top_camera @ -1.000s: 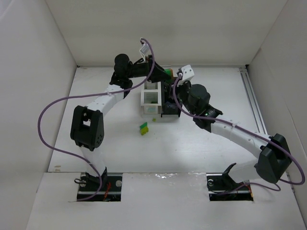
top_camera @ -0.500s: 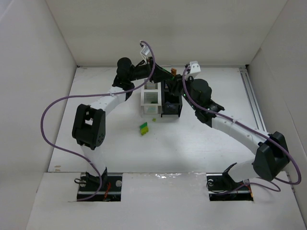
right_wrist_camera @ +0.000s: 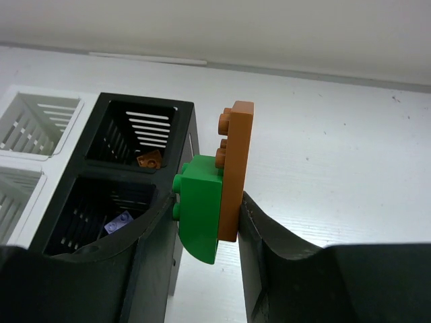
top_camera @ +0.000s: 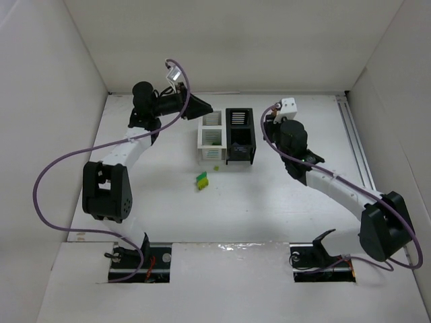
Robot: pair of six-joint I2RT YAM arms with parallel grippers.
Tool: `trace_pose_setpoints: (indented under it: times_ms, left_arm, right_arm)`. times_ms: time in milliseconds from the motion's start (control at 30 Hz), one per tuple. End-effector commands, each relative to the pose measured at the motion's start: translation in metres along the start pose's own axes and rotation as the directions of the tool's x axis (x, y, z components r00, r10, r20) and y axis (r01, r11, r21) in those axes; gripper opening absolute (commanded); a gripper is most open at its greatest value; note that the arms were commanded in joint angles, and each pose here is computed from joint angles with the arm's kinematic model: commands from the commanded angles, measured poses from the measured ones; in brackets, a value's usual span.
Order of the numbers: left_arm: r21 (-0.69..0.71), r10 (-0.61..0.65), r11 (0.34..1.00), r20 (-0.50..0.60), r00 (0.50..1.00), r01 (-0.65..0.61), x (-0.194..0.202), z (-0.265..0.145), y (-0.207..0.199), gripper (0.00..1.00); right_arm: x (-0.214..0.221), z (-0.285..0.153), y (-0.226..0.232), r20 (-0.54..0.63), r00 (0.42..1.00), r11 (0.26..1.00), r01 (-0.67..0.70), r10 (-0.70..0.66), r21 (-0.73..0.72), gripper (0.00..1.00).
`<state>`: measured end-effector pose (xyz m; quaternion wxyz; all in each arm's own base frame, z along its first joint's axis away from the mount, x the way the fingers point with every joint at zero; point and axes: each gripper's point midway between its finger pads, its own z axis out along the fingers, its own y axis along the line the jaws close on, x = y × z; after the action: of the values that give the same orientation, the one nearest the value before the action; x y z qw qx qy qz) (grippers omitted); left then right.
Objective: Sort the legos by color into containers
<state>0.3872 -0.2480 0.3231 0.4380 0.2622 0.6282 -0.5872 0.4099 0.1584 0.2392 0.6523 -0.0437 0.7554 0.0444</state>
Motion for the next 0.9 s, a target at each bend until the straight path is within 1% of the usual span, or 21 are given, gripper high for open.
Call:
trace_pose_setpoints:
  times_ms: [0,33,100,133,167,200,233,267,333,400,433,467,500,567,700,767,867]
  left_arm:
    - [0.035,0.036,0.999,-0.053,0.998,-0.034,0.011,-0.008,-0.013,0.00]
    - [0.042,0.045,0.998,-0.072,0.996,-0.042,0.018,-0.008,-0.008,0.00]
    - [0.041,0.064,0.997,-0.095,0.993,-0.060,0.019,-0.007,-0.003,0.00]
    - [-0.010,-0.044,0.999,-0.153,0.987,0.043,0.037,-0.010,0.009,0.00]
    - [-0.006,0.083,0.996,-0.191,0.978,-0.086,0.045,-0.009,0.018,0.00]
    - [-0.012,0.153,0.987,-0.218,0.964,-0.159,0.038,-0.007,0.017,0.00]
    - [-0.083,0.077,0.991,-0.312,0.947,-0.108,0.066,-0.010,0.025,0.00]
    - [-0.089,0.115,0.984,-0.340,0.933,-0.154,0.070,-0.010,0.027,0.00]
    - [-0.119,0.121,0.978,-0.360,0.925,-0.174,0.077,-0.013,0.035,0.00]
    - [-0.185,0.075,0.970,-0.388,0.919,-0.157,0.090,-0.011,0.047,0.00]
    - [-0.197,0.083,0.964,-0.411,0.908,-0.177,0.091,-0.009,0.049,0.00]
    - [-0.180,0.098,0.963,-0.458,0.883,-0.200,0.098,-0.002,0.047,0.00]
    - [-0.219,0.085,0.952,-0.479,0.873,-0.213,0.100,-0.002,0.053,0.00]
    - [-0.226,0.081,0.950,-0.491,0.867,-0.216,0.104,-0.001,0.053,0.00]
    - [-0.319,0.067,0.914,-0.490,0.869,-0.251,0.108,0.000,0.069,0.00]
    - [-0.358,0.053,0.900,-0.473,0.880,-0.247,0.103,0.000,0.074,0.05]
    - [-0.399,0.037,0.882,-0.474,0.880,-0.252,0.103,-0.002,0.083,0.18]
  right_arm:
    - [-0.030,-0.007,-0.003,0.088,0.996,1.000,0.004,-0.005,0.011,0.00]
    - [-0.032,-0.004,-0.003,0.090,0.996,1.000,0.002,-0.003,0.008,0.00]
    - [-0.036,-0.002,-0.002,0.096,0.995,1.000,0.000,-0.001,0.007,0.00]
    - [-0.032,0.001,-0.002,0.086,0.996,1.000,0.004,-0.005,0.008,0.00]
    - [-0.039,0.002,-0.004,0.098,0.995,1.000,0.007,-0.008,0.008,0.00]
    - [-0.041,0.004,-0.003,0.101,0.995,1.000,0.006,-0.007,0.008,0.00]
    - [-0.041,0.005,-0.007,0.101,0.995,1.000,0.005,-0.007,0.017,0.00]
    - [-0.041,0.005,-0.007,0.101,0.995,1.000,0.005,-0.007,0.017,0.00]
    - [-0.046,0.006,-0.009,0.110,0.994,1.000,0.001,-0.003,0.016,0.00]
    - [-0.046,0.006,-0.009,0.110,0.994,1.000,0.001,-0.003,0.016,0.00]
    - [-0.046,0.006,-0.009,0.110,0.994,1.000,0.001,-0.003,0.016,0.00]
    - [-0.046,0.006,-0.009,0.110,0.994,1.000,0.001,-0.003,0.016,0.00]
    - [-0.046,0.006,-0.009,0.110,0.994,1.000,0.001,-0.003,0.016,0.00]
    - [-0.046,0.006,-0.009,0.110,0.994,1.000,0.001,-0.003,0.016,0.00]
    - [-0.050,0.006,-0.007,0.118,0.993,1.000,-0.001,0.000,0.007,0.00]
    - [-0.050,0.006,-0.005,0.118,0.993,1.000,0.000,0.000,-0.003,0.00]
    - [-0.050,0.005,0.006,0.117,0.993,0.998,0.016,-0.009,-0.056,0.00]
